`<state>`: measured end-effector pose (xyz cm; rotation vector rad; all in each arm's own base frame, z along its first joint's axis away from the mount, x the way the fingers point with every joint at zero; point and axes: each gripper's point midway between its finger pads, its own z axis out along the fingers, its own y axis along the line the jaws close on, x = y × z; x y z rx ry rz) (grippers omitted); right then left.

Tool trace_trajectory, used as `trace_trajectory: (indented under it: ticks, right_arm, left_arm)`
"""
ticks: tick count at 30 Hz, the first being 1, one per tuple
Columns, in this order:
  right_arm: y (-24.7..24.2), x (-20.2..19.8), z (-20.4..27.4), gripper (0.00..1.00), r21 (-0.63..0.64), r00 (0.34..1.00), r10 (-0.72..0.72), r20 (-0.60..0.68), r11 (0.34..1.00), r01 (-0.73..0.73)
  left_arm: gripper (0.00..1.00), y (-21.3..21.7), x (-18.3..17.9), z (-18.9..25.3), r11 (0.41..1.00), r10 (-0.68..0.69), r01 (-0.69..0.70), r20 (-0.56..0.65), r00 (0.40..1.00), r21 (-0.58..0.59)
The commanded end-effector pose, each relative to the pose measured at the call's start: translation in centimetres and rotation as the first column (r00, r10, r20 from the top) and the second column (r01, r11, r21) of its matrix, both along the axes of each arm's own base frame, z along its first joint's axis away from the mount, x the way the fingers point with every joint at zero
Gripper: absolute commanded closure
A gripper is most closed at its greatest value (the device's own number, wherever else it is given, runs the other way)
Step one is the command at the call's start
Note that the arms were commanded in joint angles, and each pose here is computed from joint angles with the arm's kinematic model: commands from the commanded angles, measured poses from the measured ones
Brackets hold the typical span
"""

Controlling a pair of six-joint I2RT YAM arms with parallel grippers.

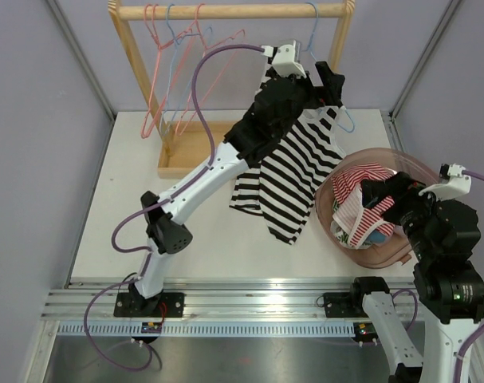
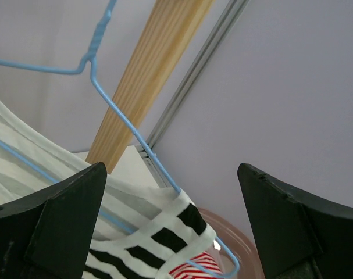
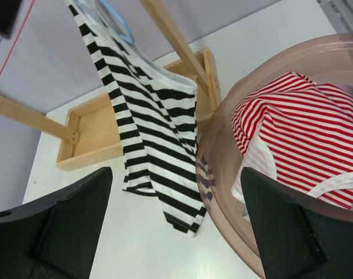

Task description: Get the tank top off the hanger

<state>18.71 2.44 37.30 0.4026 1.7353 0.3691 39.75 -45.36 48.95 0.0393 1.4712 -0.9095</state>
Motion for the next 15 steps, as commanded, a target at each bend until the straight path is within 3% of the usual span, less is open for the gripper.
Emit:
trace_trajectory:
  ticks: [1, 6, 12, 13, 15]
  right_arm:
    - [1.5, -1.5, -0.5, 0.01, 0.01, 0.996, 0.088, -0.015, 0.996, -0.088]
    - [2.1, -3.1, 0.0, 0.0, 0.003, 0.991, 0.132, -0.001, 0.991, -0.132]
    - [3.6, -3.6, 0.2, 0.01, 0.029, 0.977, 0.211, 0.019, 0.977, -0.212]
    - [3.6, -3.6, 0.2, 0.0, 0.029, 0.976, 0.216, 0.021, 0.976, -0.216]
    - [3.7, -3.5, 0.2, 0.01, 0.027, 0.975, 0.222, 0.024, 0.975, -0.223]
  left_arm:
    - [0.01, 0.1, 1.6, 2.5, 0.986, 0.091, -0.084, 0.043, 0.995, -0.141]
    - [0.03, 0.5, 3.5, 0.7, 0.973, 0.188, -0.182, 0.033, 0.982, -0.145]
    - [0.36, 0.3, 4.9, 0.2, 0.967, 0.239, -0.231, 0.069, 0.969, -0.11]
    - [0.49, 0.6, 5.1, 0.0, 0.964, 0.255, -0.248, 0.071, 0.964, -0.095]
    - [0.53, 1.2, 5.4, -0.1, 0.962, 0.267, -0.262, 0.074, 0.961, -0.076]
